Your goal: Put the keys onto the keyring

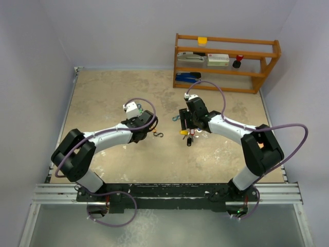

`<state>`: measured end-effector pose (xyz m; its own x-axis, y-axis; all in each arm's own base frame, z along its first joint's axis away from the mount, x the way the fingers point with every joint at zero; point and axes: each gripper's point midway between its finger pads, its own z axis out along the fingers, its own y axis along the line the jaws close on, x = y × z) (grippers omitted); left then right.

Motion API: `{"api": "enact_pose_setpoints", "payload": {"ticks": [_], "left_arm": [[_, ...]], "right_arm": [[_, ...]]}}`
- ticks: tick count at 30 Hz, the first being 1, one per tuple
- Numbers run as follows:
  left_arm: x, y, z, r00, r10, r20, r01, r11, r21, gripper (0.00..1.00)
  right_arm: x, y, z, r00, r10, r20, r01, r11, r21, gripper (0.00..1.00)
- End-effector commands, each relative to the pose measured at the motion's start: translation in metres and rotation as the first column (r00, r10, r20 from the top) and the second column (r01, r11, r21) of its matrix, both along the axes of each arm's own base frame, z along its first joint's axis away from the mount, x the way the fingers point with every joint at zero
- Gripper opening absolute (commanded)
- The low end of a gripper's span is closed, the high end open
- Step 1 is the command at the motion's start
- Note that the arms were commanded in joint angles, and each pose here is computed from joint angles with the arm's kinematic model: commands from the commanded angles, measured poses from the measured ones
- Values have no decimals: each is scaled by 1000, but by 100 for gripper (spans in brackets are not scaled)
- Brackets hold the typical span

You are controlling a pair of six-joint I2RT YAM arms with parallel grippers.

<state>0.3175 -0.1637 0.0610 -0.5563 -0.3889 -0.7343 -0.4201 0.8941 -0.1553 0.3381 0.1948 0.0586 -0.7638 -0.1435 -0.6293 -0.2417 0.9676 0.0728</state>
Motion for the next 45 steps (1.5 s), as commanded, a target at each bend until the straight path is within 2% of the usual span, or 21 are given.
{"api": "enact_pose_setpoints", "payload": {"ticks": [1,4,7,8,9,12,20,27,31,40,45], "left_arm": [[7,-12,4,1000,-21,8,22,999,-41,26],[8,-15,6,999,-38,29,40,997,-63,33],[8,-22,11,995,-74,64,82,989,-124,46],[8,-24,14,993,-85,81,96,985,-146,56],[9,-25,18,990,-94,102,110,980,-164,60],[10,-22,28,984,-104,146,130,974,-183,65],[11,-17,37,979,-104,175,135,975,-176,69],[13,-21,33,981,-118,154,144,975,-172,70],[13,-22,29,984,-118,137,140,977,-164,70],[11,-17,25,987,-99,127,119,980,-158,70],[12,-17,24,987,-104,119,121,982,-147,70]], "right_arm": [[5,-1,16,999,-16,39,15,1000,18,67],[5,-1,14,999,-18,33,17,1000,14,67],[5,-2,17,999,-24,38,24,1000,11,67],[5,-4,18,999,-29,44,29,1000,12,67],[5,-4,20,998,-33,52,32,999,14,67],[5,-7,24,997,-40,67,39,999,14,67],[8,-5,34,995,-45,92,42,998,35,68],[4,-21,41,986,-106,129,105,994,16,78],[3,-38,37,983,-155,102,157,987,-13,78],[2,-82,16,969,-246,17,245,969,18,78],[0,-77,9,973,-230,-13,230,972,39,77]]}}
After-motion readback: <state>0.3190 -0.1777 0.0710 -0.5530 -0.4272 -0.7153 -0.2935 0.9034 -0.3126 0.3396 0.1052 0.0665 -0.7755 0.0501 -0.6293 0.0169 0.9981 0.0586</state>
